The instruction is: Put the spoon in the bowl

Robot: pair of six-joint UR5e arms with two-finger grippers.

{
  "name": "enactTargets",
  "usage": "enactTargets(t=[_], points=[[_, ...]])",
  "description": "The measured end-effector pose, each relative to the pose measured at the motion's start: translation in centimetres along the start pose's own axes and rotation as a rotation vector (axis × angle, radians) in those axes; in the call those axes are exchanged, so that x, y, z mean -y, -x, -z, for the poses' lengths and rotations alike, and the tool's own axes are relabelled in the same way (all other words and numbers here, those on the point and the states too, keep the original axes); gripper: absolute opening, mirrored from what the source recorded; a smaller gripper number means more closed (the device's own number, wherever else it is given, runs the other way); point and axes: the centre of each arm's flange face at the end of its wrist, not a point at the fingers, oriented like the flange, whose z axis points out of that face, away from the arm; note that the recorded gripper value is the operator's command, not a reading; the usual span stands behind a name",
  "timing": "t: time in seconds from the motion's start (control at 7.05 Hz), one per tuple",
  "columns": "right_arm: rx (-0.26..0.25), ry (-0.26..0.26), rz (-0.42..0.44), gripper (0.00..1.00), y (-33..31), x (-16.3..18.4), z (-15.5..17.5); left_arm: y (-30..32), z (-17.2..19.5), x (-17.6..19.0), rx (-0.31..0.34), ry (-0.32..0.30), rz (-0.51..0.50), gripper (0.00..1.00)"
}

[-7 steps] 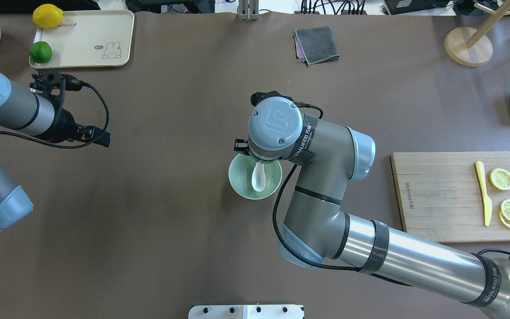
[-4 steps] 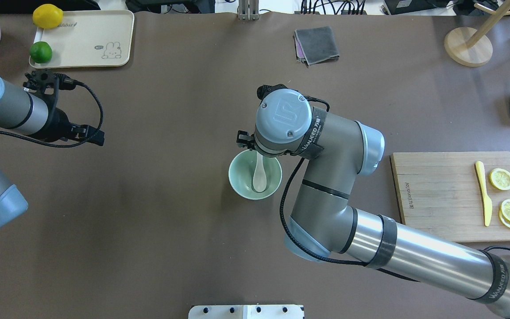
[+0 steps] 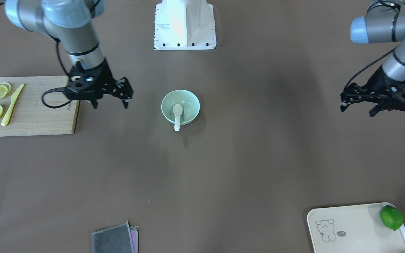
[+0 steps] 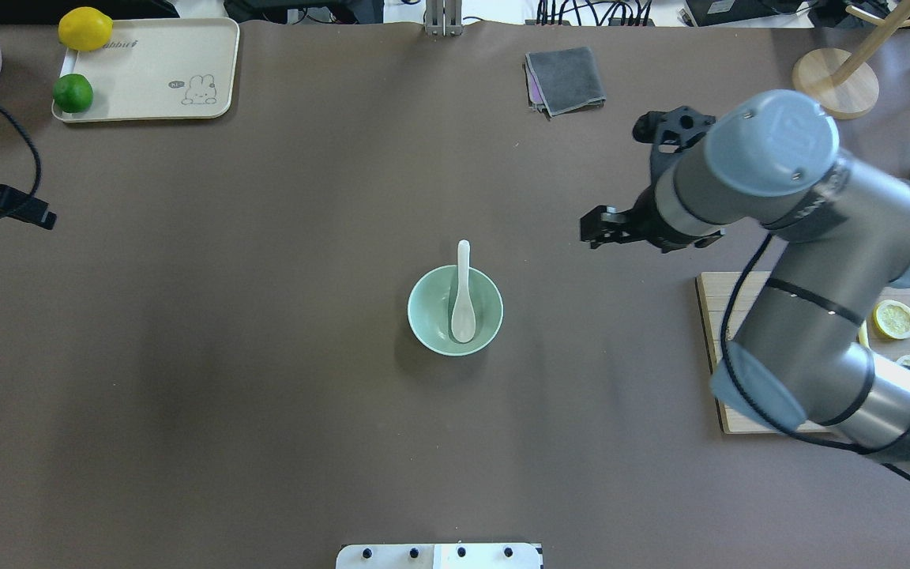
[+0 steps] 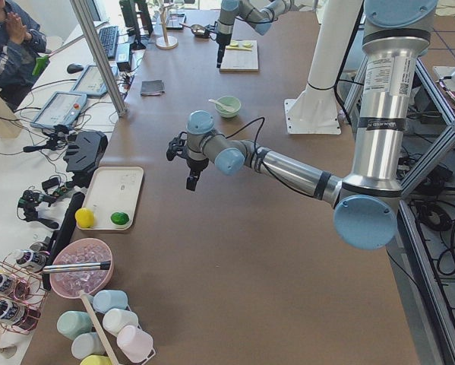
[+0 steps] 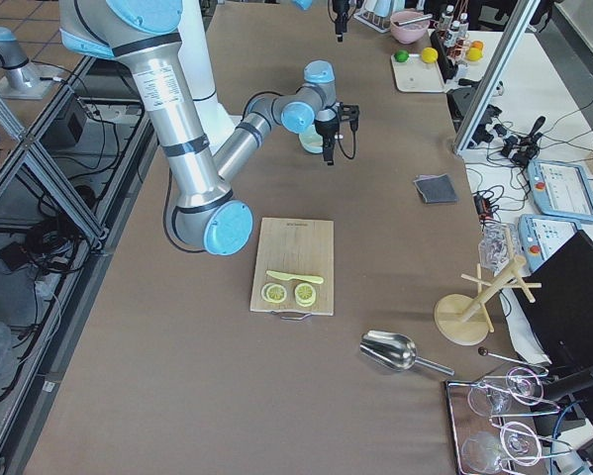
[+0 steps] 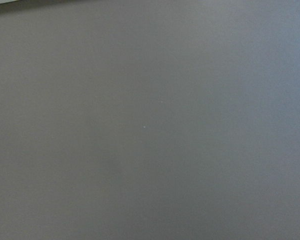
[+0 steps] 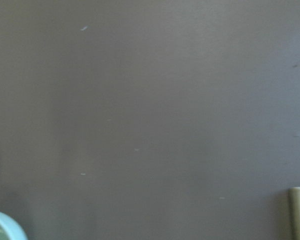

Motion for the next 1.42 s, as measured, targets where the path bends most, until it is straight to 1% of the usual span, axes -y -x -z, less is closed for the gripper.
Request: enactTargets(t=[0.28,0.43,0.57,0.71,0.99,1.13,1.28,1.42], points=[[-0.048,0.042,0.113,1.0,-11.7,2.9,1.7,8.5,3.7,-3.5,-0.005,0.023,-0.016,0.98],[-0.055,0.067,0.156,1.0,-17.8,4.0,2.9,11.7,4.7,-5.4,0.002,0.044,-0.01,0.98],[-0.053,0.091,0.196,1.0,-24.0,4.3,4.0,13.8,5.2,-7.1,0.011,0.073,0.019,0.98],[-0.057,0.111,0.235,1.0,-30.1,3.9,4.9,15.5,5.7,-8.5,0.02,0.089,0.059,0.98],[-0.077,0.156,0.287,1.0,-40.8,3.5,4.3,17.6,6.8,-9.9,0.034,0.083,0.115,0.98],[-0.075,0.171,0.303,1.0,-44.4,3.4,4.0,18.3,7.1,-10.5,0.041,0.081,0.134,0.98],[-0.066,0.171,0.303,1.0,-46.4,3.3,4.2,18.7,7.2,-11.2,0.04,0.086,0.151,0.98],[-0.046,0.169,0.298,1.0,-47.2,3.1,4.5,18.9,7.1,-11.9,0.034,0.094,0.166,0.98]])
